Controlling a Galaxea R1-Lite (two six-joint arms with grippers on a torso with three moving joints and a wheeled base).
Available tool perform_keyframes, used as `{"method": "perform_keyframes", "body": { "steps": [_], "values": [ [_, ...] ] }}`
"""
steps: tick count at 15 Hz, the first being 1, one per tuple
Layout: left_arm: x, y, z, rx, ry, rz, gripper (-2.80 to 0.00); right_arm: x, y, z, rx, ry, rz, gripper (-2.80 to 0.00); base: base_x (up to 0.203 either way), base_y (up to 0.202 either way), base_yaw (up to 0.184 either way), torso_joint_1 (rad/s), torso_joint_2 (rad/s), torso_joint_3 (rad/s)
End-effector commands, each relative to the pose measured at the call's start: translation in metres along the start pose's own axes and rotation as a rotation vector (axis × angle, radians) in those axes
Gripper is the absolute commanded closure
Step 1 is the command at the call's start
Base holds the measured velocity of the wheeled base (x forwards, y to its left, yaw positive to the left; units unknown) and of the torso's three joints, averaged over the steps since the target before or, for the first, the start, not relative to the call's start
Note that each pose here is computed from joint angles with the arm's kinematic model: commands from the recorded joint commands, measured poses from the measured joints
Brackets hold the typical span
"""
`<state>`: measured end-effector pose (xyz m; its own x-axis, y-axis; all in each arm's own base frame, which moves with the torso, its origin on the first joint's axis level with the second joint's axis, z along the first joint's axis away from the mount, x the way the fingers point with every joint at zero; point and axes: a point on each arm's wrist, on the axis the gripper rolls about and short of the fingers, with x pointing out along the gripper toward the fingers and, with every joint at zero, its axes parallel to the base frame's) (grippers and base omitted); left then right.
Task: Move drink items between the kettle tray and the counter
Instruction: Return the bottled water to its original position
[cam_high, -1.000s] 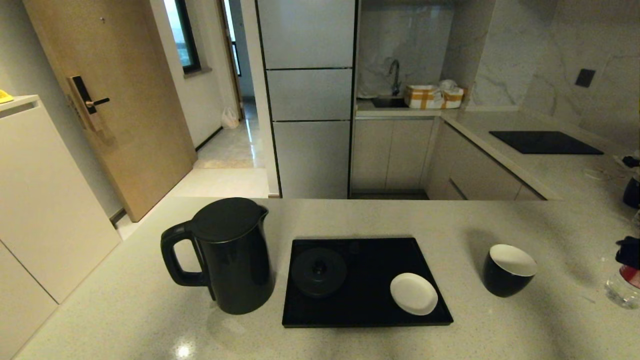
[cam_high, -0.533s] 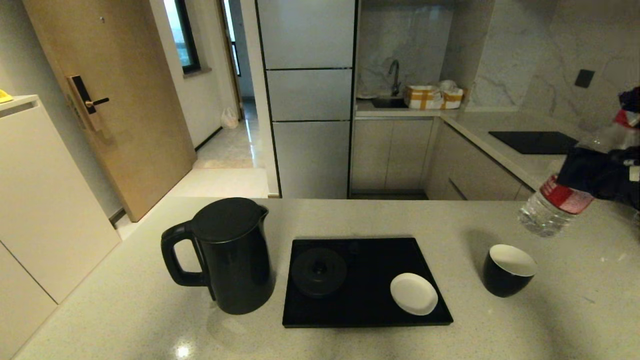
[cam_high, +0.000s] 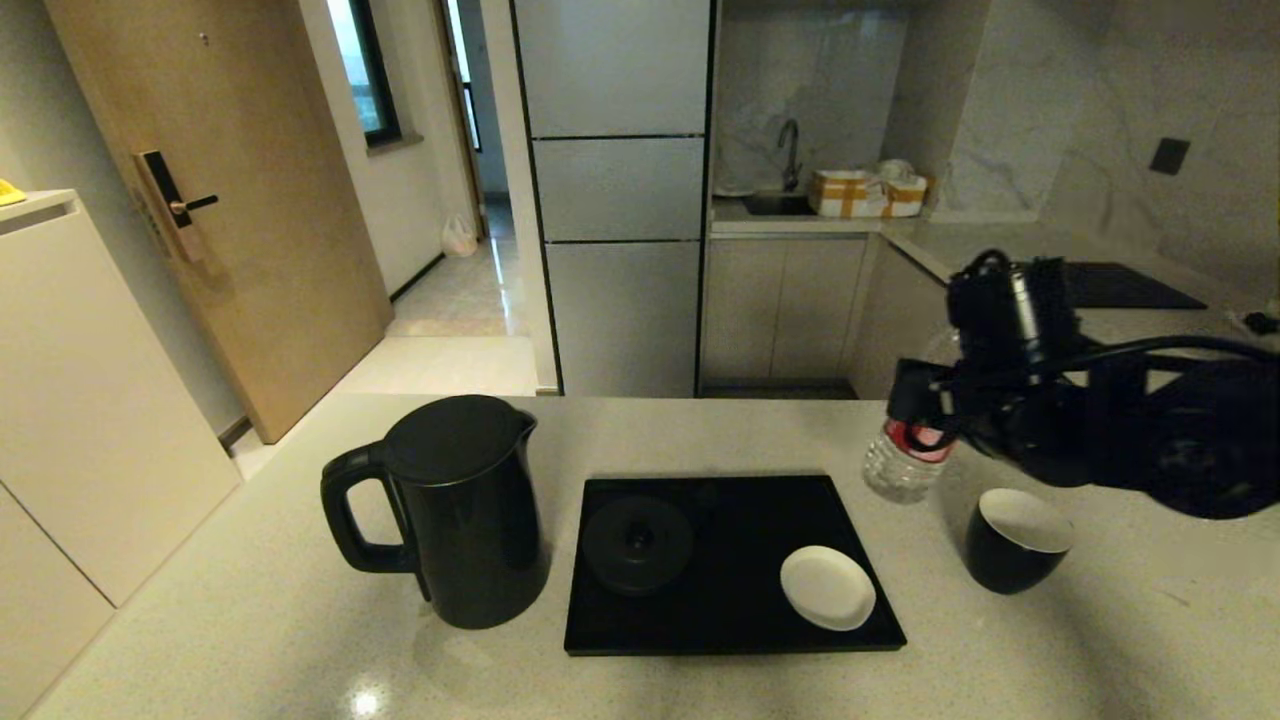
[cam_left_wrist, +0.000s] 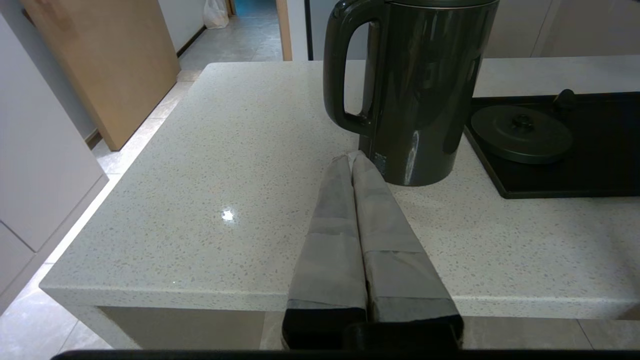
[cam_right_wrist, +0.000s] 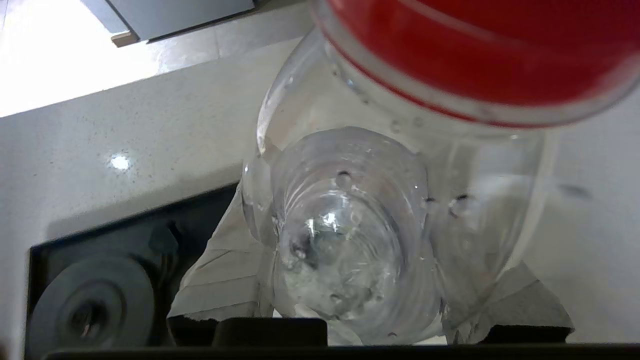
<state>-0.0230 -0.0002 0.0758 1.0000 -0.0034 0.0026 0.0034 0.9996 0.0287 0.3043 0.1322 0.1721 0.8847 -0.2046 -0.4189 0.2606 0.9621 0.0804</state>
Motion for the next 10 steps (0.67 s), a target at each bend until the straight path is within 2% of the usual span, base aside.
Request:
{"method": "perform_keyframes", "body": {
  "steps": [1,3,6,10],
  "values": [
    [0.0,0.0,0.0,0.0,-0.001,0.0,0.0,0.058,0.024,-0.057,-0.045,0.051,-0.016,0.0,0.0,0.0,0.0,0.0,0.0,0.0],
    [0.0,0.0,0.0,0.0,0.001,0.0,0.0,0.078,0.034,-0.074,-0.024,0.017,0.001,0.0,0.0,0.0,0.0,0.0,0.0,0.0],
    [0.0,0.0,0.0,0.0,0.0,0.0,0.0,0.095,0.043,-0.086,-0.013,-0.018,0.014,0.0,0.0,0.0,0.0,0.0,0.0,0.0],
    [0.0,0.0,0.0,0.0,0.0,0.0,0.0,0.11,0.054,-0.088,-0.025,-0.062,0.026,0.0,0.0,0.0,0.0,0.0,0.0,0.0]
  ]
}}
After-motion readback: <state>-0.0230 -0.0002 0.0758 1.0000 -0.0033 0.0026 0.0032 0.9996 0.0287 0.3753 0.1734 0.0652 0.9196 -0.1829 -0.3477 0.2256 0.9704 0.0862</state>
